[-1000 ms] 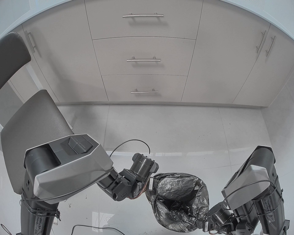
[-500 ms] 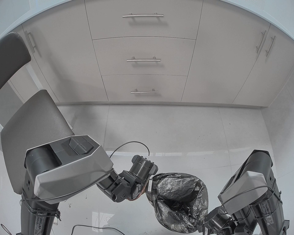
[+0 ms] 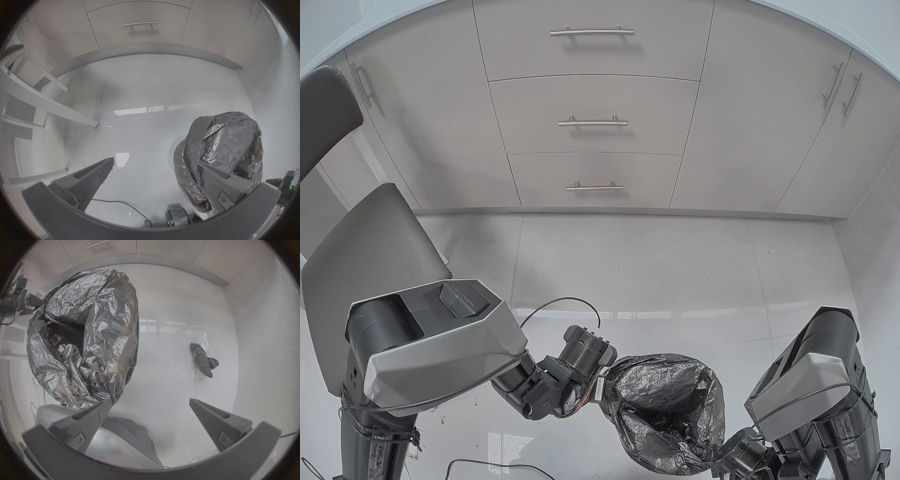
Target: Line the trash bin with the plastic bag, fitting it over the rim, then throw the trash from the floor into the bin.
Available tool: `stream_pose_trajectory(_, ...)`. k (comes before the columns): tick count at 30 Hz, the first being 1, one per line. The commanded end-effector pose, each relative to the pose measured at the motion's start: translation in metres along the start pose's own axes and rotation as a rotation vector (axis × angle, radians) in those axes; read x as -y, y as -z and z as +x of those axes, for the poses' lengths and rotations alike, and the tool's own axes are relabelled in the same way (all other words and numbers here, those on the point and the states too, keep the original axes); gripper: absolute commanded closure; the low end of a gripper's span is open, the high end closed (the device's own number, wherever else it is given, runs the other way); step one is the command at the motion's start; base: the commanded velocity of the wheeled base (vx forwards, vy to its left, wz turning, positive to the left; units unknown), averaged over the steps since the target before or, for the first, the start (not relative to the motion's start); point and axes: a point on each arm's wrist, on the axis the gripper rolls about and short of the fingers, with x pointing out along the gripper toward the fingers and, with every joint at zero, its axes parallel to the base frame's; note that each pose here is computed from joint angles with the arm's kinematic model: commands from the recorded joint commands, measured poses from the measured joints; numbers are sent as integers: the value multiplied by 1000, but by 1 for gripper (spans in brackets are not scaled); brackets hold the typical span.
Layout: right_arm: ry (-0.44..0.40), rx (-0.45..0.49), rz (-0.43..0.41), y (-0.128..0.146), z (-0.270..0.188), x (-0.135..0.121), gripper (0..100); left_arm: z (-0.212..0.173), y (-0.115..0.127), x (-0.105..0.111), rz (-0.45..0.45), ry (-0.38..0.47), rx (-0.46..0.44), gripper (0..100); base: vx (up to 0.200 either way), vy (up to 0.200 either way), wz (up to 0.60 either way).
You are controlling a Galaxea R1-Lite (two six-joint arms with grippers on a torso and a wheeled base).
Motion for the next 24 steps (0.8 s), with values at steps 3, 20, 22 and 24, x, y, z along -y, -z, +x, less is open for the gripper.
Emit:
stream_pose_trajectory(3,4,16,0,3,-12,-1,0,-8,5,0,10,3,-9,0,0,0,0)
stream_pose_trajectory(20,-21,49,39,3,-16,-5,0,-11,36,-8,47,-9,-59,0,0,0,0)
stream_pose_trajectory(22,-30,68,65,0,-18,-6,0,-9,39,-7,54,-9,-68,0,0,0,0)
stream_pose_trajectory(24,-62,108,104,-7,-26,-8,0,-7,42,-6,59,-10,-76,0,0,0,0)
